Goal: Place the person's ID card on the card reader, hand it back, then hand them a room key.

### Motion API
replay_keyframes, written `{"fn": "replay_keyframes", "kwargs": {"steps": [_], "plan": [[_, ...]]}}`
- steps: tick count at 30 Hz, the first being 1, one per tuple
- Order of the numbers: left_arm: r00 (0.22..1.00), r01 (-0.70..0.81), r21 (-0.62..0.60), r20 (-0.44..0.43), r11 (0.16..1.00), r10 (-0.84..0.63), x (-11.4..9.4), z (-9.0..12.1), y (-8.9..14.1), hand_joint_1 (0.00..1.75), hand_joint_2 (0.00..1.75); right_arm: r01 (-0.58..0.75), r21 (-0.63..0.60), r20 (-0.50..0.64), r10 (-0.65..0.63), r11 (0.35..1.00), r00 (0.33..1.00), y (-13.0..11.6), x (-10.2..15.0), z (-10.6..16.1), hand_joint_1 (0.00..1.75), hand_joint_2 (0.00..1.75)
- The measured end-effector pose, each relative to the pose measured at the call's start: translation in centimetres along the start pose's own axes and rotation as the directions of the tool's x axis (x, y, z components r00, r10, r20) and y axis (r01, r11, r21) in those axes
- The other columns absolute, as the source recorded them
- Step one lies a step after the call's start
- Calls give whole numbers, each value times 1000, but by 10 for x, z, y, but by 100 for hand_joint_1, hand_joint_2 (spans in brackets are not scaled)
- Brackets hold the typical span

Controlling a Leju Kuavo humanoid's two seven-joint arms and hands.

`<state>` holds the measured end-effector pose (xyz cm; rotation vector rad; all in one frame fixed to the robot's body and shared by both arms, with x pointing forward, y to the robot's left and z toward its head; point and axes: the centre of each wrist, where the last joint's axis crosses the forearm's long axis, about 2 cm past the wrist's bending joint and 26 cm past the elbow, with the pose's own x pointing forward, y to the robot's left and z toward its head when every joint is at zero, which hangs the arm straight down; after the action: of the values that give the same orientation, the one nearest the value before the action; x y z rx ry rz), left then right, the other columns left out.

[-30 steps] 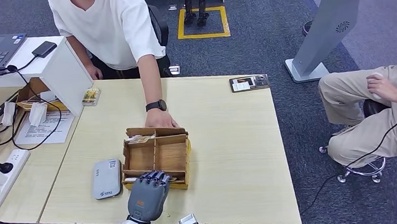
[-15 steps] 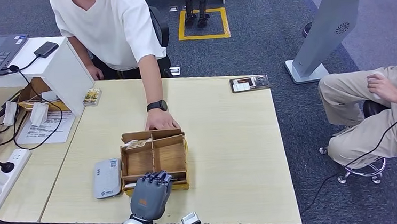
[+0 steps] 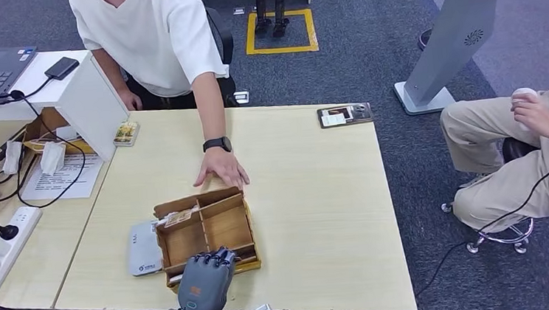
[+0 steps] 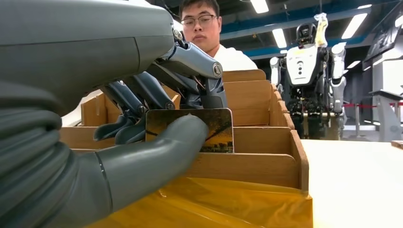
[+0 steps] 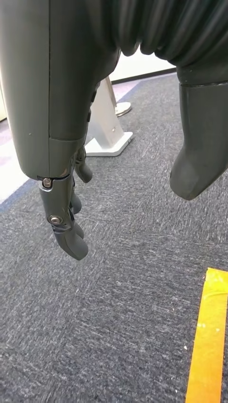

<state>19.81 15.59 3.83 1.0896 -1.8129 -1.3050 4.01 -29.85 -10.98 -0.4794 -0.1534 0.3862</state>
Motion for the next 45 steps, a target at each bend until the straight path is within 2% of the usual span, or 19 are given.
{"fn": "replay_keyframes", "kwargs": {"steps": [4,11,17,25,28,31,37,41,43,45], "plan": [[1000,-4,26,-13,1000,4,0,1,6,175,175,-2,1,0,2,1000,1000,0,0,0,0,175],[1000,-18,136,17,991,16,-5,-10,30,175,175,2,2,-1,-2,1000,1000,1,0,1,0,175],[1000,-18,181,7,983,17,-10,-13,40,175,175,3,3,-1,-3,1000,1000,1,1,1,0,175],[997,-66,283,66,957,49,-21,-24,61,175,175,8,1,-4,-8,1000,1000,2,0,1,0,175],[989,-124,338,116,933,89,-26,-29,68,175,175,14,0,-7,-14,1000,1000,2,0,1,0,175],[976,-211,415,131,885,172,-33,-33,70,175,175,21,-3,-12,-21,1000,1000,2,0,1,0,175],[921,-336,534,13,776,390,-40,-33,66,175,175,33,-6,-17,-33,999,999,3,1,2,0,175],[809,-422,627,-64,655,584,-45,-39,66,175,175,32,-8,-17,-32,999,999,4,1,2,0,175],[750,-453,672,-68,585,658,-49,-50,71,175,175,30,-12,-16,-30,999,999,4,2,2,0,175],[723,-471,695,-50,544,689,-52,-60,75,175,175,27,-16,-15,-27,1000,1000,4,2,2,0,175]]}}
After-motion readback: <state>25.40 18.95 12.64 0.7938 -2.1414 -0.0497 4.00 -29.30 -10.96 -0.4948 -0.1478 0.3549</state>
